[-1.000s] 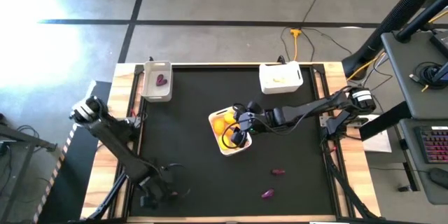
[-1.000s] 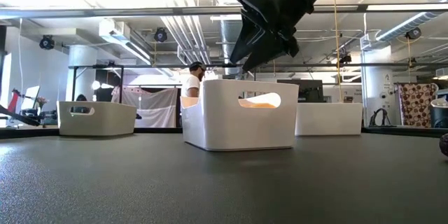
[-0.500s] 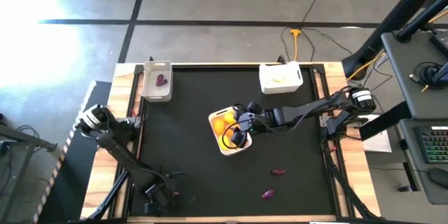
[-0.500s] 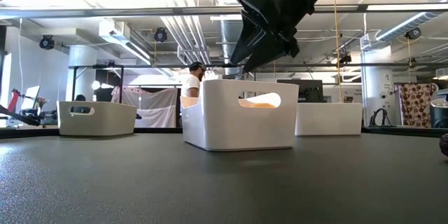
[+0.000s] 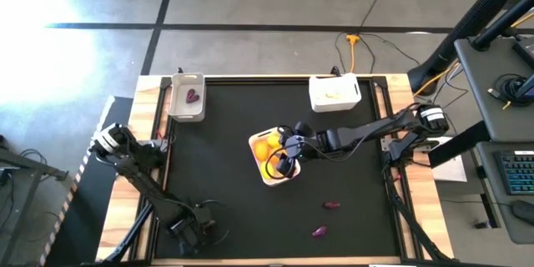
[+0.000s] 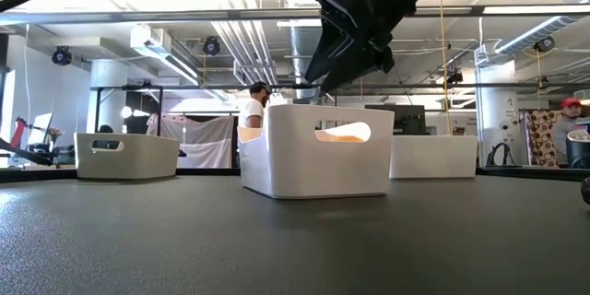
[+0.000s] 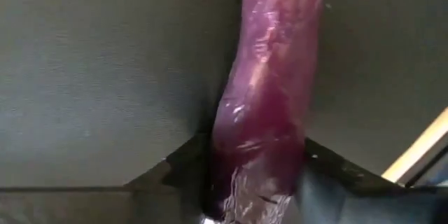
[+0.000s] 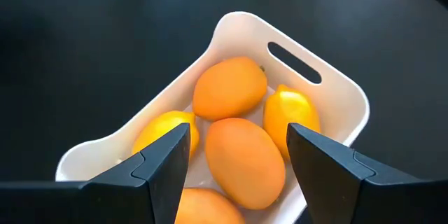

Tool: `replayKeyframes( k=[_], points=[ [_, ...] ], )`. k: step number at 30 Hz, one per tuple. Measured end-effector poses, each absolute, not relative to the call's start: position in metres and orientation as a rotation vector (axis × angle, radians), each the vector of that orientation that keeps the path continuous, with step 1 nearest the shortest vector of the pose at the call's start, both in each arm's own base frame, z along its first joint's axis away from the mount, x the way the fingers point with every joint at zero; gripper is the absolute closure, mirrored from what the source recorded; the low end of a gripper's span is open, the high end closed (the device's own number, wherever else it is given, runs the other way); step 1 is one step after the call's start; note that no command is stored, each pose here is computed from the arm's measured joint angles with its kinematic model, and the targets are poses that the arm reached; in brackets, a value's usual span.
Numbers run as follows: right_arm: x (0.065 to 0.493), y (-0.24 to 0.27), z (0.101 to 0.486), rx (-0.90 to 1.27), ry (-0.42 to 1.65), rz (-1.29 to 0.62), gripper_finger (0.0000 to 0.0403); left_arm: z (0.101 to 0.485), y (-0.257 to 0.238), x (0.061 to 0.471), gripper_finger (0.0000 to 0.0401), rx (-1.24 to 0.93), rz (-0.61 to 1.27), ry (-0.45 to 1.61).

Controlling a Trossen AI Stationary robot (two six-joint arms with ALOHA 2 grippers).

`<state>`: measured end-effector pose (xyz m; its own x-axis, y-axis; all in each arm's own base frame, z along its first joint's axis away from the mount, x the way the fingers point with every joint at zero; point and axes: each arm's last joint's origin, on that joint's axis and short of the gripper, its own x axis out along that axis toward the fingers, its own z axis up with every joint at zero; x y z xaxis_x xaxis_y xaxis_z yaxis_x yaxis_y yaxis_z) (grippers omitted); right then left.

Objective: Sort produce into baskets
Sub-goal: Put the eggplant into the gray bin

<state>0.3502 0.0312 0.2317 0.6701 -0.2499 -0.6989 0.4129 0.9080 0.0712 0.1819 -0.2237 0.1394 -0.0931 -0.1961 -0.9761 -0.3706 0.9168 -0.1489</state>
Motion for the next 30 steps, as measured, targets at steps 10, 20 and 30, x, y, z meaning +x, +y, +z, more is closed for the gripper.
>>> replayKeyframes(
  k=[10,20,30],
  points=[
    [0.348,0.032,0.266,0.146,0.733,-0.333,0.0174,0.177,-0.191,0.181,0.0281,-0.419,0.272,1.534],
    [0.337,0.032,0.318,0.125,0.665,-0.304,0.0174,0.257,-0.062,0.177,0.0271,-0.532,0.662,1.161],
    [0.308,0.066,0.340,0.115,0.679,-0.221,0.0174,0.315,0.100,0.127,0.0271,-0.682,1.138,0.802]
  ],
)
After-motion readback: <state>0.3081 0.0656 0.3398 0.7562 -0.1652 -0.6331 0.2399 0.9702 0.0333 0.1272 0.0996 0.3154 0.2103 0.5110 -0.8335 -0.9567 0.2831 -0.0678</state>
